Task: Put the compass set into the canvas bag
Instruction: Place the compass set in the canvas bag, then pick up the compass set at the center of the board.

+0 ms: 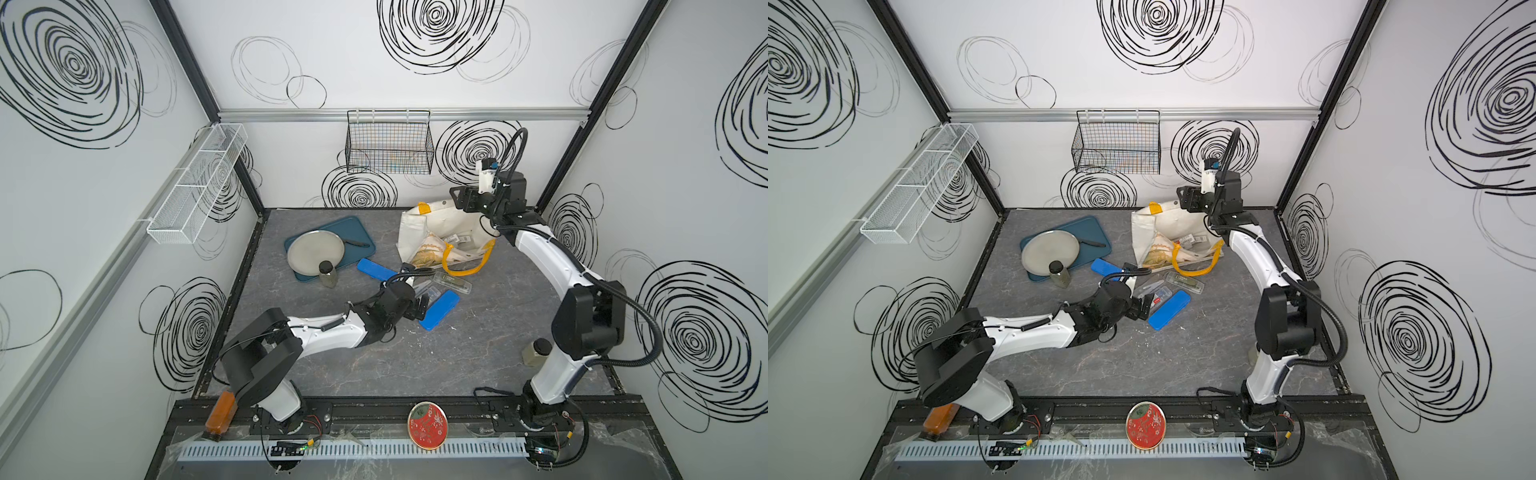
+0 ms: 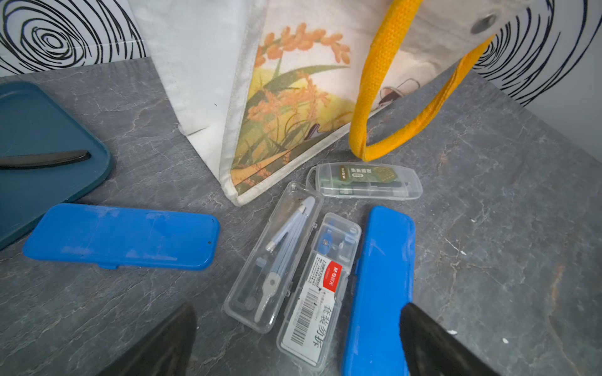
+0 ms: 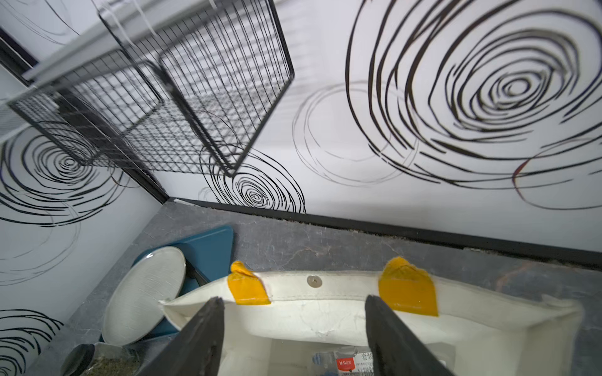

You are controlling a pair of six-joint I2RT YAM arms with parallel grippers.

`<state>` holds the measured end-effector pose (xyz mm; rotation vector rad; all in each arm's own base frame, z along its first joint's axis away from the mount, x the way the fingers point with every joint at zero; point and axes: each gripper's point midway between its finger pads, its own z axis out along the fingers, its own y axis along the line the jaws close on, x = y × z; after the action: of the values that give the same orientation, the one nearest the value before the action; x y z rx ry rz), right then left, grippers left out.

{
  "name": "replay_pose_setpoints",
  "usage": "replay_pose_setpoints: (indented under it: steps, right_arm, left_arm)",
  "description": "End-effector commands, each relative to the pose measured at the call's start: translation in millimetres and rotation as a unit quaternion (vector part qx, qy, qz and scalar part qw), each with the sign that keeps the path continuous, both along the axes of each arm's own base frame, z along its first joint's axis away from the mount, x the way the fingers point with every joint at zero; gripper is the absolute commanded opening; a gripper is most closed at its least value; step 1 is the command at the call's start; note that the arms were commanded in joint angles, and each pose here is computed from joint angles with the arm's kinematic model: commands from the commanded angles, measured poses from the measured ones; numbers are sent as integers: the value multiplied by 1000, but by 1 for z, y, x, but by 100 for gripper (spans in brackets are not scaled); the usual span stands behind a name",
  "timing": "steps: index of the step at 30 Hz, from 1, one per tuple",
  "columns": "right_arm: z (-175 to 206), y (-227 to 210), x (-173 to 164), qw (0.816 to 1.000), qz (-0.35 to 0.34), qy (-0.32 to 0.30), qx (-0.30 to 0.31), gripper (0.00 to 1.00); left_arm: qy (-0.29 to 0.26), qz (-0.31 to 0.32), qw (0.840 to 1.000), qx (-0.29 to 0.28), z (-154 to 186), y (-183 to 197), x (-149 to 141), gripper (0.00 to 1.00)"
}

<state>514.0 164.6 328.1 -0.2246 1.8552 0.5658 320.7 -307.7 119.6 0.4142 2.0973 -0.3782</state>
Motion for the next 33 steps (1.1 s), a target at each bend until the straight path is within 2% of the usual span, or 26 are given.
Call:
replay_pose_setpoints:
  steps: [1, 9, 15, 19, 25, 33]
  right_arm:
    - [14, -3, -28, 1000, 1, -10, -3, 71]
    - [-22, -52, -105, 995, -90, 42, -27, 71]
    - [-58, -87, -165, 982, -163, 90, -23, 71]
    - [-80, -107, -196, 971, -209, 115, -17, 69]
    - [-113, -111, -217, 963, -218, 158, -5, 69]
    - [-154, -97, -225, 961, -189, 200, 19, 69]
  left_arm:
    - [-6, -25, 1000, 7, 7, -13, 2, 99]
    - [41, -45, 997, 52, -10, -24, -7, 99]
    - [59, -68, 993, 76, -17, -39, -22, 100]
    - [89, -87, 987, 99, -31, -54, -35, 99]
    - [138, -118, 976, 124, -59, -78, -47, 98]
    - [188, -139, 958, 169, -89, -87, -48, 97]
